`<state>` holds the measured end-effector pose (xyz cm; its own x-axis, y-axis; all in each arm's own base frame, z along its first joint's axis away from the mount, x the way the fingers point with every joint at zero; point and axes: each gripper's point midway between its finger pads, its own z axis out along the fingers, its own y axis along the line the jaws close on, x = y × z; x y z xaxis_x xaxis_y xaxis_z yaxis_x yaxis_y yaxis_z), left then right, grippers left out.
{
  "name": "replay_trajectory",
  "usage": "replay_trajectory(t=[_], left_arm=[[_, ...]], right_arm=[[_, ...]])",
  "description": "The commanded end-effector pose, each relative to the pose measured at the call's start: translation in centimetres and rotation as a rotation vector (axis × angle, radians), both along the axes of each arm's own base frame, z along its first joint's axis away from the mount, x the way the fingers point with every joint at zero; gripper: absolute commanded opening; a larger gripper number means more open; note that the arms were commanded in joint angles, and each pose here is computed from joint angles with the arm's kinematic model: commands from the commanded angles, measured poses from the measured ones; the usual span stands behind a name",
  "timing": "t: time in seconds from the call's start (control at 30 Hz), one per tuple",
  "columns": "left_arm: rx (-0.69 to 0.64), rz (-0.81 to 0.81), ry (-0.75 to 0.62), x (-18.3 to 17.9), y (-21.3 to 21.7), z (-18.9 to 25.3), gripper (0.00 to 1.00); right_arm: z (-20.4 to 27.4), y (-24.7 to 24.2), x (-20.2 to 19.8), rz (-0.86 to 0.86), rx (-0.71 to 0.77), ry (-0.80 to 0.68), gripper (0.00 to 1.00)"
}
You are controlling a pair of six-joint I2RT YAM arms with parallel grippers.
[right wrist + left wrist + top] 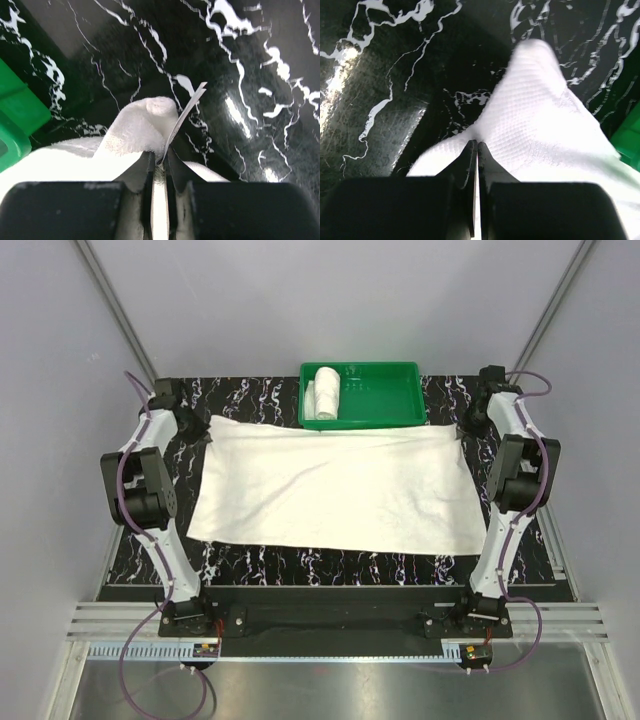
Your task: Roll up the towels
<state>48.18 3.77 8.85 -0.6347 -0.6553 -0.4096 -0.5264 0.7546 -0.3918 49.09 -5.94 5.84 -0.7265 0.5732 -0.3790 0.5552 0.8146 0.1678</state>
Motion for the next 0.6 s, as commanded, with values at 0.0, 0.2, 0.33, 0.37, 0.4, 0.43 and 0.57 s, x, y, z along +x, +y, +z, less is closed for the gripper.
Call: replay_trajectory(t=[0.0, 0.2, 0.33, 0.37, 0.4, 0.43, 0.57], left_arm=[[0.071, 0.050, 0.015, -0.1, 2.3, -0.7, 0.00], [0.083, 0.041, -0.010, 0.7, 2.7, 0.3, 0.42], [0.096, 0.052, -0.022, -1.4, 2.6, 2.7, 0.54], [0.105, 0.061, -0.036, -2.0, 2.6, 3.6, 0.57], [0.105, 0.074, -0.018, -3.4, 2.5, 3.3, 0.59], [0.121, 0.091, -0.061, -4.5, 2.6, 5.7, 0.61], [0.100, 0.196, -0.048, -11.4, 2.1, 6.6, 0.79]], right_arm=[[0.8, -1.5, 1.3, 0.004, -0.074, -0.025, 0.06], [1.8, -0.7, 1.5, 0.024, -0.040, -0.036, 0.77], [3.9, -1.4, -0.4, -0.004, -0.099, -0.055, 0.91], [4.6, -1.6, -0.8, -0.012, -0.112, -0.066, 0.95], [6.2, -1.8, -1.8, -0.027, -0.129, -0.085, 0.98], [6.8, -2.3, -2.7, -0.054, -0.161, -0.079, 1.00], [10.4, -1.1, -8.0, -0.111, -0.131, -0.172, 1.00]])
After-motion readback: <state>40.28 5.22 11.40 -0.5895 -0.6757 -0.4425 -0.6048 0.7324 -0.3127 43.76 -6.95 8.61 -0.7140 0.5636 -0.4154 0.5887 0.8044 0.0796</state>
